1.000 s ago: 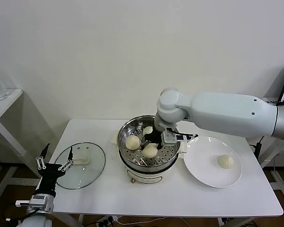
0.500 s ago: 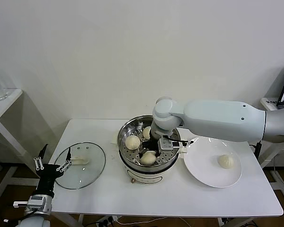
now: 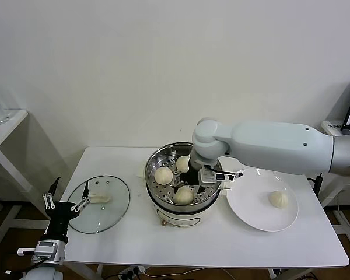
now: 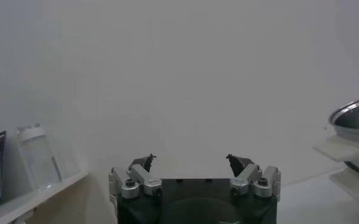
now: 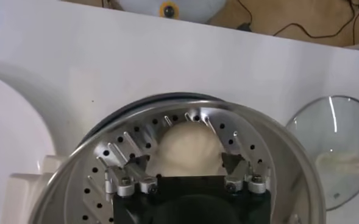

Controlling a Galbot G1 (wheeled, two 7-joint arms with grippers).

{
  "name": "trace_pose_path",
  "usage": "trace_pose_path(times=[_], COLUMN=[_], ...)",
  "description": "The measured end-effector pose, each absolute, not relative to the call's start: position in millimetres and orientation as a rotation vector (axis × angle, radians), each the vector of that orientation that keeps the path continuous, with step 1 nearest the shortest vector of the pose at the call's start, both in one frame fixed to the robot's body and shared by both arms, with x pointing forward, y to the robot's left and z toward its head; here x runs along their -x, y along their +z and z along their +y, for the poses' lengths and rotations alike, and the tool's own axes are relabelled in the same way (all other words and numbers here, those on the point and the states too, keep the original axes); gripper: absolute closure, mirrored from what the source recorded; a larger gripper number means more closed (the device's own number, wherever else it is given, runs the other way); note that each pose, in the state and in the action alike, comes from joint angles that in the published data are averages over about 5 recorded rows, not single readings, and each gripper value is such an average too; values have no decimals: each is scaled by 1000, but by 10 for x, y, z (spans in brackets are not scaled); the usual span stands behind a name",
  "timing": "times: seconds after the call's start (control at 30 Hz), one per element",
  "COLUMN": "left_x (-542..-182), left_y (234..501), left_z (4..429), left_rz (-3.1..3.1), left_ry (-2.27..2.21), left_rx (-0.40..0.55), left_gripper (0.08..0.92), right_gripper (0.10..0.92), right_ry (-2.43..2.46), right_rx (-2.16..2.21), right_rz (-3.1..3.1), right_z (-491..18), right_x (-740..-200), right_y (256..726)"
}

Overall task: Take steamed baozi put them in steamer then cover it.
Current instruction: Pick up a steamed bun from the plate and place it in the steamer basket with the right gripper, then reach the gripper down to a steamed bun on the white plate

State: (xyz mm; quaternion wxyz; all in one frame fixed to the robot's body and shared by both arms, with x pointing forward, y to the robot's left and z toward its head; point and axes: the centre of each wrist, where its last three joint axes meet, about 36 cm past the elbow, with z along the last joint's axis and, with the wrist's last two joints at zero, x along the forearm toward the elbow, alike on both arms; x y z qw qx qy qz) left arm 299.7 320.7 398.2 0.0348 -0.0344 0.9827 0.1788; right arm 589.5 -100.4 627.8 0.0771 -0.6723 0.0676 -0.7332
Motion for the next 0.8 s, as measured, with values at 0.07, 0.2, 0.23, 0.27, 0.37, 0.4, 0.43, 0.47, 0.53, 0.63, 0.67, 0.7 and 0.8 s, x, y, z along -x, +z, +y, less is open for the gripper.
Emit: trace_pose_path(times=[0.07, 0.2, 0.23, 0.27, 0.37, 0.4, 0.43, 0.47, 0.53, 0.63, 0.67, 0.7, 0.8], left_x=[-2993, -2987, -2986, -2984, -2978, -2977, -2975, -2973, -2971, -2969, -2968, -2967, -2967], left_y=[3987, 4002, 4007, 4012, 4026, 4030, 4035, 4042, 4054, 4070, 4072, 4073, 4069], left_z=[3200, 3179, 3174, 3171, 3162, 3160, 3158, 3155, 3147, 3132, 3126, 3120, 3102], left_rz=[3020, 3016, 3015, 3014, 3011, 3010, 3009, 3007, 3004, 3000, 3000, 2999, 3000], left_ry=[550, 550, 549, 550, 551, 552, 553, 554, 555, 556, 557, 558, 562], left_rx=[102, 95, 94, 93, 89, 88, 87, 85, 83, 79, 77, 74, 66], left_gripper=[177, 177, 177, 177, 177, 177, 177, 177, 177, 177, 177, 177, 177], right_gripper=[200, 199, 200, 200, 200, 200, 200, 200, 200, 200, 200, 200, 200], right_ry=[-2219, -2285, -2300, -2312, -2337, -2342, -2348, -2353, -2362, -2365, -2365, -2364, -2366], right_rx=[2005, 1988, 1991, 1999, 2049, 2070, 2093, 2115, 2157, 2208, 2222, 2233, 2251], right_rz=[252, 404, 451, 503, 690, 762, 840, 921, 1083, 1322, 1399, 1471, 1671], right_z=[-1100, -1394, -1487, -1585, -1914, -2034, -2164, -2299, -2584, -3021, -3166, -3302, -3676], right_x=[-5952, -6073, -6095, -6112, -6140, -6144, -6147, -6148, -6148, -6139, -6134, -6128, -6114], right_y=[6410, 6740, 6811, 6871, 6982, 7000, 7011, 7014, 6992, 6888, 6836, 6781, 6588])
